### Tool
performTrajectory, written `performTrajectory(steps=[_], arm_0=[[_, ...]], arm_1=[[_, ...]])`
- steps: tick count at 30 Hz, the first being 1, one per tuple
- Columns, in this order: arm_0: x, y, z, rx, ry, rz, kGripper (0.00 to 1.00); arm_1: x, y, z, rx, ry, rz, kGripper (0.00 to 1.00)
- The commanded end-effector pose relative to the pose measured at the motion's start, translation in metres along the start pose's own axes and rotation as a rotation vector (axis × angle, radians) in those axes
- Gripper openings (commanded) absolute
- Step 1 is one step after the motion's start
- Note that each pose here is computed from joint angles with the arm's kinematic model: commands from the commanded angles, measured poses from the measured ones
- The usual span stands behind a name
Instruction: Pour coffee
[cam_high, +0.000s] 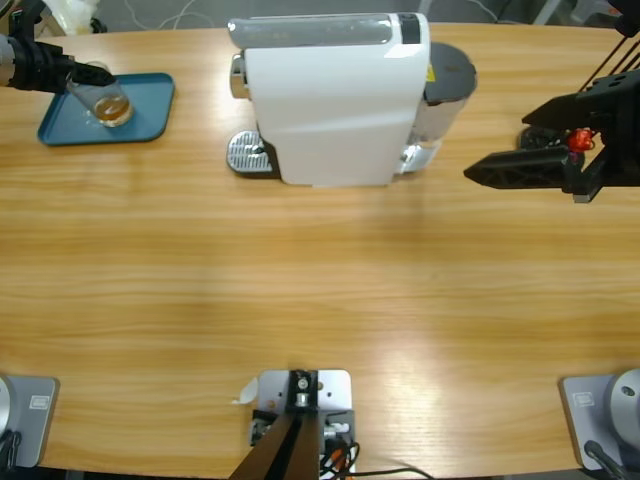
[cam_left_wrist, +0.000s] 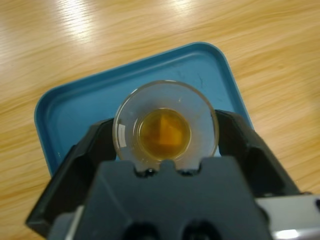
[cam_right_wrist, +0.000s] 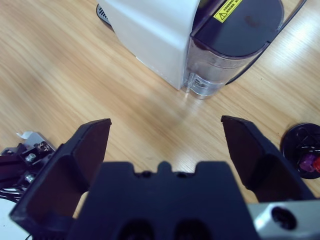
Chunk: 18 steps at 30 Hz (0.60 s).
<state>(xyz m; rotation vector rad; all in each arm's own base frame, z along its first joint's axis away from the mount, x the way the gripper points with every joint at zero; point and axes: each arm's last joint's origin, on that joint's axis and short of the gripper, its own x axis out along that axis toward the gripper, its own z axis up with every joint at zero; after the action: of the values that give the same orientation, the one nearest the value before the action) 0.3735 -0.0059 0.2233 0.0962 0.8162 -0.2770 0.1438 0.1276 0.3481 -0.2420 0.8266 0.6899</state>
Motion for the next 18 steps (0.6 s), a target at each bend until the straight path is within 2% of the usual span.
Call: performTrajectory(steps=[1, 3, 8, 14, 18], arm_0=[[-0.045, -0.009, 0.005, 0.014, -0.086, -0.014, 0.991], [-0.071, -0.017, 0.008, 0.018, -0.094, -0.026, 0.991], [-0.125, -0.052, -0.004, 0.056, -0.055, -0.083, 0.991], [-0.172, -0.116, -0.025, 0.208, -0.004, -0.283, 0.991], [-0.194, -0.142, -0.035, 0.301, -0.036, -0.391, 0.991]], arm_1=[[-0.005, -0.004, -0.008, -0.001, 0.004, -0.025, 1.0], [-0.009, -0.004, -0.011, -0.001, -0.006, -0.025, 1.0], [-0.014, -0.004, -0.027, -0.001, -0.006, -0.036, 1.0], [-0.022, -0.008, -0.044, 0.003, -0.038, -0.088, 1.0], [-0.017, -0.011, -0.049, 0.009, -0.036, -0.118, 1.0]])
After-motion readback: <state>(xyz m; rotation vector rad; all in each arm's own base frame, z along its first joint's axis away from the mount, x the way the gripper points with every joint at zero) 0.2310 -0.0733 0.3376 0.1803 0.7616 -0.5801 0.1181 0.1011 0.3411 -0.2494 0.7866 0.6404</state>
